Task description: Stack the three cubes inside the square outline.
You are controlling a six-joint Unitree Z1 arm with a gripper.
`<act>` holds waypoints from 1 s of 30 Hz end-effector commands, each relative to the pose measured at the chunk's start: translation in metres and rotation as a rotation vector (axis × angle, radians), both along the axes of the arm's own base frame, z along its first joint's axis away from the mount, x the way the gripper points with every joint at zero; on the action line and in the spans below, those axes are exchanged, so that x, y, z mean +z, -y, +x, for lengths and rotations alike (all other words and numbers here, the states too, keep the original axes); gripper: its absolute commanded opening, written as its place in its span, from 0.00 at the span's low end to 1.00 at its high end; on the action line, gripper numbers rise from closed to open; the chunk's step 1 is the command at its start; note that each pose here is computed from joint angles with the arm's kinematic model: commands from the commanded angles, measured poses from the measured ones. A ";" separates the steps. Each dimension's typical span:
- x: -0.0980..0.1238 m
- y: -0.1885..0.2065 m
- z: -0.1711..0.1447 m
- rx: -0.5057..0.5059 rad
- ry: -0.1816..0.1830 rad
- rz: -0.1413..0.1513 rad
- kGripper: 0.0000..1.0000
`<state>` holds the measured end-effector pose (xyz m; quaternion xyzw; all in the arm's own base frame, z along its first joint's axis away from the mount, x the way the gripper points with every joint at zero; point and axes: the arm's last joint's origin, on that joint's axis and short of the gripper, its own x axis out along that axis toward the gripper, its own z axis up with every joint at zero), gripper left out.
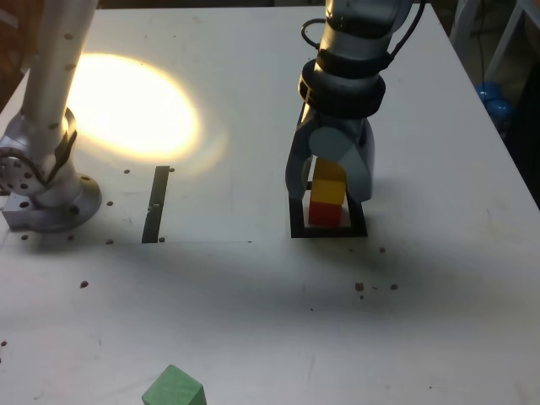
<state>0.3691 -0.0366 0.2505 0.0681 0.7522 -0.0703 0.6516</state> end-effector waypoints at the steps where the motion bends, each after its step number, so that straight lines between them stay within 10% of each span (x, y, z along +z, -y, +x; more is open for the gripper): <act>1: 0.006 -0.001 -0.004 0.000 0.018 0.004 1.00; 30: 0.022 0.135 -0.126 -0.346 0.006 0.084 0.99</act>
